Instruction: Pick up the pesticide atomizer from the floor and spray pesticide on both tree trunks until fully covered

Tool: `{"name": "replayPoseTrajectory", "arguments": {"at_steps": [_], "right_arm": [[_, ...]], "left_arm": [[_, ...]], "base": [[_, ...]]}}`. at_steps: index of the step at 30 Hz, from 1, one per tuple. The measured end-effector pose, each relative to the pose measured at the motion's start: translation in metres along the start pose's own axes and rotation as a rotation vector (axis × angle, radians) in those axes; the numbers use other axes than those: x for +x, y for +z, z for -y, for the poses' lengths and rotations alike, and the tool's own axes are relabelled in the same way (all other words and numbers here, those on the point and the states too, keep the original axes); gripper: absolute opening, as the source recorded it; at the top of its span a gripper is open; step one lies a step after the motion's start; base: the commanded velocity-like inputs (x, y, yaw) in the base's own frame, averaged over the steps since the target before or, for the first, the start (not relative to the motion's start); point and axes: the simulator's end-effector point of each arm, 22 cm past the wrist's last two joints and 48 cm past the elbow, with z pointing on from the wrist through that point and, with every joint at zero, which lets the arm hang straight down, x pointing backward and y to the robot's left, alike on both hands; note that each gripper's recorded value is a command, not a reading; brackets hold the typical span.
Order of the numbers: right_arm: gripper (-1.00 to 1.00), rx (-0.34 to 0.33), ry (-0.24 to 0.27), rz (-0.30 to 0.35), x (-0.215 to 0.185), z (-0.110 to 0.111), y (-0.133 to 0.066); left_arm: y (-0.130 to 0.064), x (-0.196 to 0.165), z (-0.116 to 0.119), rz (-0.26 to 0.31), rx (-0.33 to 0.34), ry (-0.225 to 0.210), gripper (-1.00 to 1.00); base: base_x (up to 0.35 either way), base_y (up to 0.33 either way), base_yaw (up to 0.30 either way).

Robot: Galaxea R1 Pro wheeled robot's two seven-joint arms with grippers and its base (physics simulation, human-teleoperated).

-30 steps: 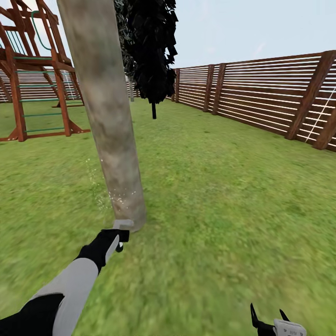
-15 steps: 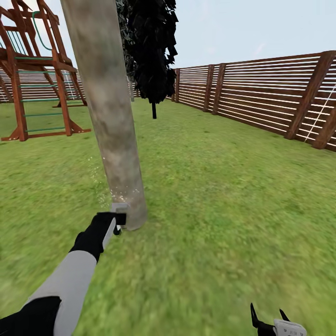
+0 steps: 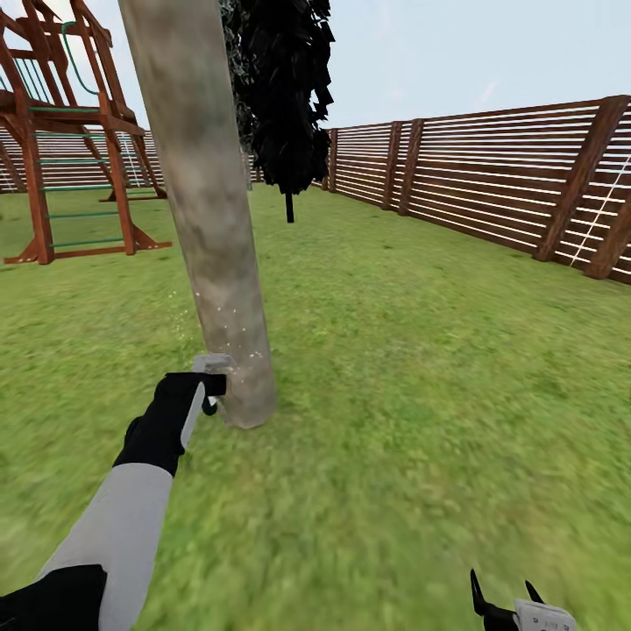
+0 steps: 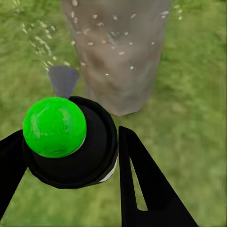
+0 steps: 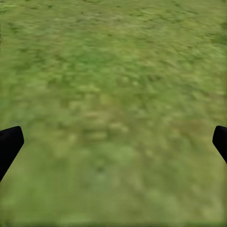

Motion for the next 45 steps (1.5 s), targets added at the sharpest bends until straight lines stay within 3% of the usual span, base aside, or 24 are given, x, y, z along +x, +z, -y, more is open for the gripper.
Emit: {"name": "replayPoseTrajectory", "arguments": {"at_steps": [2,6,11,13,16,20,22,27,29,33,36,38,45], "right_arm": [[1.00,0.000,0.000,0.000,0.000,0.000,0.000],[1.00,0.000,0.000,0.000,0.000,0.000,0.000],[1.00,0.000,0.000,0.000,0.000,0.000,0.000],[1.00,0.000,0.000,0.000,0.000,0.000,0.000],[1.00,0.000,0.000,0.000,0.000,0.000,0.000],[1.00,0.000,0.000,0.000,0.000,0.000,0.000],[1.00,0.000,0.000,0.000,0.000,0.000,0.000],[1.00,0.000,0.000,0.000,0.000,0.000,0.000],[1.00,0.000,0.000,0.000,0.000,0.000,0.000],[1.00,0.000,0.000,0.000,0.000,0.000,0.000],[1.00,0.000,0.000,0.000,0.000,0.000,0.000],[1.00,0.000,0.000,0.000,0.000,0.000,0.000],[1.00,0.000,0.000,-0.001,0.000,0.000,0.000]], "left_arm": [[-0.001,0.000,-0.004,0.002,-0.004,-0.003,-1.00],[-0.007,-0.008,0.030,0.009,0.048,-0.012,-1.00],[-0.011,-0.017,0.016,0.025,0.025,-0.016,-1.00],[-0.018,-0.016,0.009,-0.012,0.017,-0.017,-1.00],[-0.026,-0.022,0.015,-0.009,0.029,-0.019,-1.00],[-0.029,-0.024,0.039,-0.006,0.108,-0.012,-1.00],[-0.032,-0.030,0.035,0.007,0.108,-0.007,-1.00],[-0.026,-0.027,-0.013,0.004,0.040,0.007,-1.00],[-0.027,-0.013,-0.009,-0.055,0.058,0.009,-1.00],[-0.028,-0.009,-0.006,-0.073,0.064,0.009,-1.00],[-0.030,-0.016,0.003,-0.062,0.078,0.014,-1.00],[-0.040,-0.042,0.017,-0.023,0.093,0.036,-1.00],[-0.047,-0.058,0.007,0.005,0.080,0.030,-1.00]], "base": [[0.000,0.000,0.000],[0.000,0.000,0.000],[0.000,0.000,0.000],[0.000,0.000,0.000],[0.000,0.000,0.000],[0.000,0.000,0.000],[0.000,0.000,0.000],[0.000,0.000,0.000],[-0.017,0.000,0.000],[-0.122,0.000,0.000],[-0.009,0.000,0.000],[0.000,0.000,0.000],[0.000,0.000,0.000]]}}
